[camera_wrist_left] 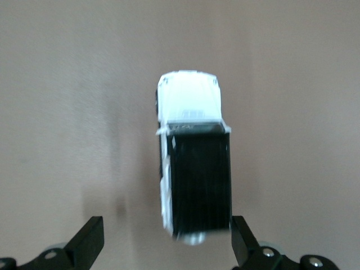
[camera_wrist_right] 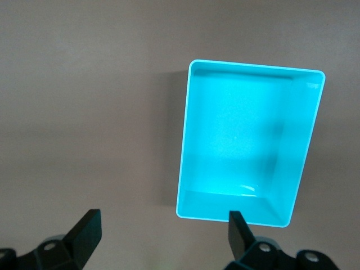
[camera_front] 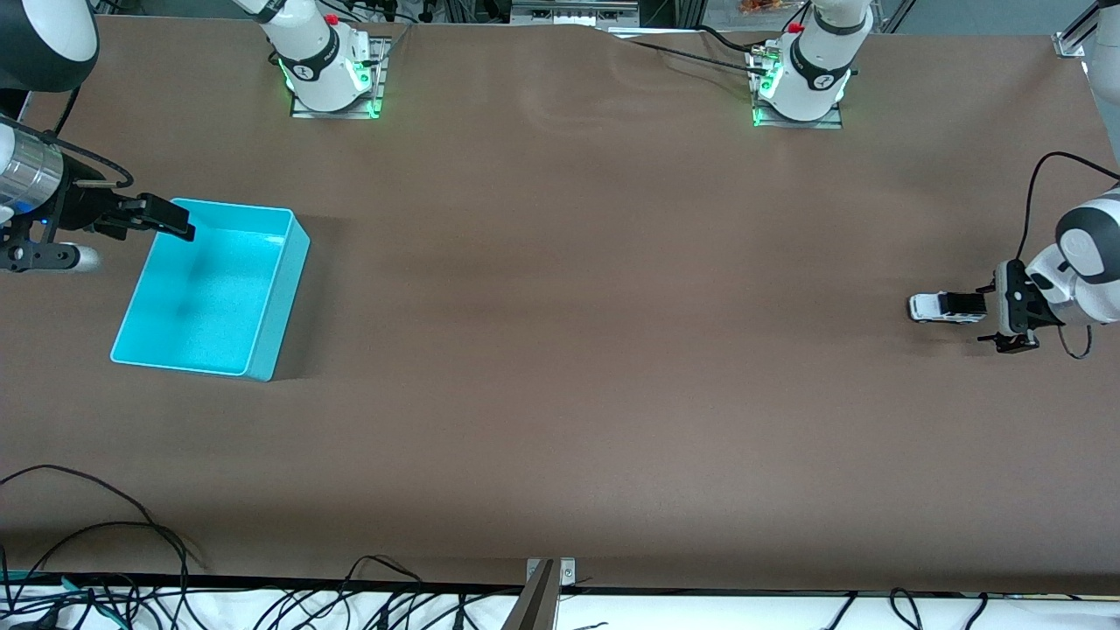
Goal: Wind and store white jeep toy
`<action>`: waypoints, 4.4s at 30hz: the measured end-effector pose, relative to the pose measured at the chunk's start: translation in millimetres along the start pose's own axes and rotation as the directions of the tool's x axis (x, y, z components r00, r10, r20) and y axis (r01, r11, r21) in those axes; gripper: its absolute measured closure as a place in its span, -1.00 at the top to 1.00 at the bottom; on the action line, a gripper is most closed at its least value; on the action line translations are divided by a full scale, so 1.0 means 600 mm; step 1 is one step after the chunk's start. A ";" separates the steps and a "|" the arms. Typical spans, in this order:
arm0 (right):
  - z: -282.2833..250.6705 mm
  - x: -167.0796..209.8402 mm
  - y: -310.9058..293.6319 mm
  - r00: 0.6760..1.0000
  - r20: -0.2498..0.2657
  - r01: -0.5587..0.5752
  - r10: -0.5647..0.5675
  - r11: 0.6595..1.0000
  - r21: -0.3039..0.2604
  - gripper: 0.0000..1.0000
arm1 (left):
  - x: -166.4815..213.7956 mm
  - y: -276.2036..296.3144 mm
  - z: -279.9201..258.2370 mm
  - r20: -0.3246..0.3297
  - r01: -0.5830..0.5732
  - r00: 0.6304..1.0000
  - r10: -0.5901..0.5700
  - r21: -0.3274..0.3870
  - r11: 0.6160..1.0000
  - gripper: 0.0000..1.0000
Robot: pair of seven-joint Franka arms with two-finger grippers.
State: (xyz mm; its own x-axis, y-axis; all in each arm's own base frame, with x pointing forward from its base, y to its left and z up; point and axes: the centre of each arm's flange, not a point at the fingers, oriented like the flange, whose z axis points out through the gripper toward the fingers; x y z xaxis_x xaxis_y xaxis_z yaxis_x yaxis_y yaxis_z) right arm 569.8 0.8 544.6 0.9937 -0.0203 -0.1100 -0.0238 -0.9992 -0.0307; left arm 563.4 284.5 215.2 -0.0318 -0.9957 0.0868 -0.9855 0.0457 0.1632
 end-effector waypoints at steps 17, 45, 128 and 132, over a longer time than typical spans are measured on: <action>0.000 0.000 0.000 1.000 0.000 0.000 0.000 1.000 0.000 1.00 | 0.104 -0.055 -0.185 0.049 0.146 0.989 -0.143 -0.084 0.986 1.00; 0.000 0.000 0.000 1.000 0.000 0.000 0.000 1.000 0.000 1.00 | 0.444 -0.071 -0.370 0.243 0.587 0.799 -0.550 -0.119 0.801 1.00; 0.355 0.031 -0.117 0.169 0.012 0.985 -0.986 0.168 -0.023 1.00 | 0.601 0.064 -0.520 -0.158 0.981 0.161 -0.974 0.135 0.140 1.00; 0.402 0.014 -0.119 0.080 0.009 0.996 -0.997 0.079 -0.048 1.00 | 0.601 0.070 -0.520 -0.128 0.981 0.157 -0.979 0.132 0.140 1.00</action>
State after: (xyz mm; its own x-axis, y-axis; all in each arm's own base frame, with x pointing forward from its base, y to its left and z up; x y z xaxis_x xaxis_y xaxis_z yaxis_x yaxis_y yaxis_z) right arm 553.4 80.2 306.1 0.1020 0.9947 0.0130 0.9928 -0.1010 -0.0641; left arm 562.7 -47.5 560.1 0.9814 -0.1909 -0.0202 -0.1913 -0.9813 -0.0217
